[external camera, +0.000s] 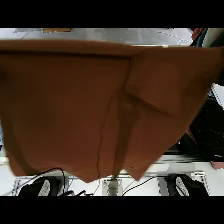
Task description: Fold the clothes and pants, and hang the long-sleeved shirts on hangers.
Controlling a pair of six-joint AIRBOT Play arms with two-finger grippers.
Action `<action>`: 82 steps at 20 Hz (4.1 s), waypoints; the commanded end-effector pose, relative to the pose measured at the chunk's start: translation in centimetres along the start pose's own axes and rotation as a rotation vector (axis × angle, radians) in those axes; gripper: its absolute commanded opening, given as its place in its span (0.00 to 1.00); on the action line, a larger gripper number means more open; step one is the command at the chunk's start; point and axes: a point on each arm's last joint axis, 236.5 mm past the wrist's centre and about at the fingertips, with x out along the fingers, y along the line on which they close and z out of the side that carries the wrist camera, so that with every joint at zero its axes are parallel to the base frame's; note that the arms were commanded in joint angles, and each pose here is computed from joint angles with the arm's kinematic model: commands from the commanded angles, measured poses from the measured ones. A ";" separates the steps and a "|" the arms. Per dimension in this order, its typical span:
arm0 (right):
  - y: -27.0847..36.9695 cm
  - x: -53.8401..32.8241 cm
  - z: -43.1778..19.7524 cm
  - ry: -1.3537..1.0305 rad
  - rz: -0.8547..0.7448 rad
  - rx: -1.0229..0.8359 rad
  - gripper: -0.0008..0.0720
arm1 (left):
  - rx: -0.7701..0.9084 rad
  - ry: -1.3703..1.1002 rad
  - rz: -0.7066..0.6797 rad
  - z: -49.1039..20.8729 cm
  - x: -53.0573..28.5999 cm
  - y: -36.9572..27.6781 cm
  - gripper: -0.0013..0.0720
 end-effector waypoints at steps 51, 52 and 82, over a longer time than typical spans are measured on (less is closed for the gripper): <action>-10.6 4.7 -41.6 1.245 0.195 0.587 0.31 | -0.072 1.070 -0.030 -34.2 -1.7 6.9 0.68; -9.8 4.8 -42.5 1.209 0.208 0.634 0.48 | -0.092 1.070 -0.036 -34.5 -2.1 6.4 0.68; -5.0 9.3 -42.9 0.872 0.055 0.295 0.03 | -0.214 1.244 -0.071 -41.5 -6.3 4.3 0.68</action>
